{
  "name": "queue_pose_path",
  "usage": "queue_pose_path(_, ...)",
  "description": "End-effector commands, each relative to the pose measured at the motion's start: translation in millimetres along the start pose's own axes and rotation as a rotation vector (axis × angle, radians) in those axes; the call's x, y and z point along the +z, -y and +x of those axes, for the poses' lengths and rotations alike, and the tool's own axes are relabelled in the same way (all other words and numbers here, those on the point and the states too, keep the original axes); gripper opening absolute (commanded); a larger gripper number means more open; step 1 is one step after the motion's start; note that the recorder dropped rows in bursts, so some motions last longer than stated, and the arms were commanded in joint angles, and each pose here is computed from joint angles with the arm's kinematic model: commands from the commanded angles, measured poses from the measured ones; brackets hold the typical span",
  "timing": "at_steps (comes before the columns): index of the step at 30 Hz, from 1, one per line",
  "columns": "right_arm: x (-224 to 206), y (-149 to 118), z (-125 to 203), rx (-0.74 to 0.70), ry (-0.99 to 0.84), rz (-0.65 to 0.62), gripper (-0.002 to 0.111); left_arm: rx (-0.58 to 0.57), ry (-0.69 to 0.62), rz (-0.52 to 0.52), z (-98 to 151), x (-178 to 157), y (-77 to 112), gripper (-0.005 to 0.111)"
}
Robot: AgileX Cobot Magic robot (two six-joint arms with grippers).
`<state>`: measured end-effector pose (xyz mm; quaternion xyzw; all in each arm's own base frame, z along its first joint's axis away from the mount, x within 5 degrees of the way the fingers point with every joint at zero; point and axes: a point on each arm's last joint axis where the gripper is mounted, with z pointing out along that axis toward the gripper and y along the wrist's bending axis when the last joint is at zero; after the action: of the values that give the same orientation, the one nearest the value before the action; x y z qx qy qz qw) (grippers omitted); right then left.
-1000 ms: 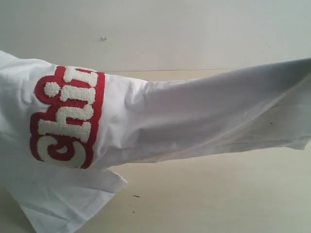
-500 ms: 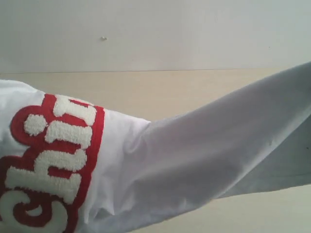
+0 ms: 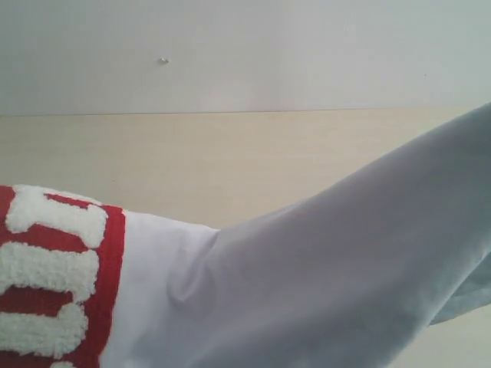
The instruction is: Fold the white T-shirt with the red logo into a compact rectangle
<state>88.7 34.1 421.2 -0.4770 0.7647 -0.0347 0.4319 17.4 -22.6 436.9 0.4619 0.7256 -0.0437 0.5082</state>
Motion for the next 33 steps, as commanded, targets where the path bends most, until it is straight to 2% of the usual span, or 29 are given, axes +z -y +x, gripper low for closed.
queue_pose_path(1, 19.6, 2.0, 6.8, 0.054, -0.042, -0.050, 0.000, 0.009, -0.154, 0.001, 12.3, 35.6, -6.5, 0.000)
queue_pose_path(8, 76.7, 8.9, 38.3, 0.076, -0.280, -0.187, 0.000, 0.169, -0.580, 0.100, 54.7, 121.2, -12.3, 0.000)
queue_pose_path(9, 85.9, 9.5, 43.6, 0.079, -0.317, -0.213, 0.000, 0.189, -0.610, 0.096, 58.6, 132.4, -14.3, 0.000)
queue_pose_path(14, 131.9, 28.4, 58.6, 0.062, -0.410, -0.202, 0.000, 0.266, -0.611, 0.032, 72.0, 193.6, -28.9, 0.000)
queue_pose_path(20, 195.0, 51.1, 80.2, 0.008, -0.504, -0.175, 0.000, 0.207, -0.634, -0.007, 100.1, 254.5, -57.8, 0.000)
queue_pose_path(23, 228.6, 58.8, 91.5, 0.027, -0.516, -0.138, 0.000, 0.185, -0.615, -0.030, 116.5, 280.7, -69.6, 0.000)
queue_pose_path(33, 310.4, 59.5, 138.5, 0.004, -0.612, -0.110, 0.000, 0.089, -0.580, -0.105, 181.9, 334.5, -99.8, 0.000)
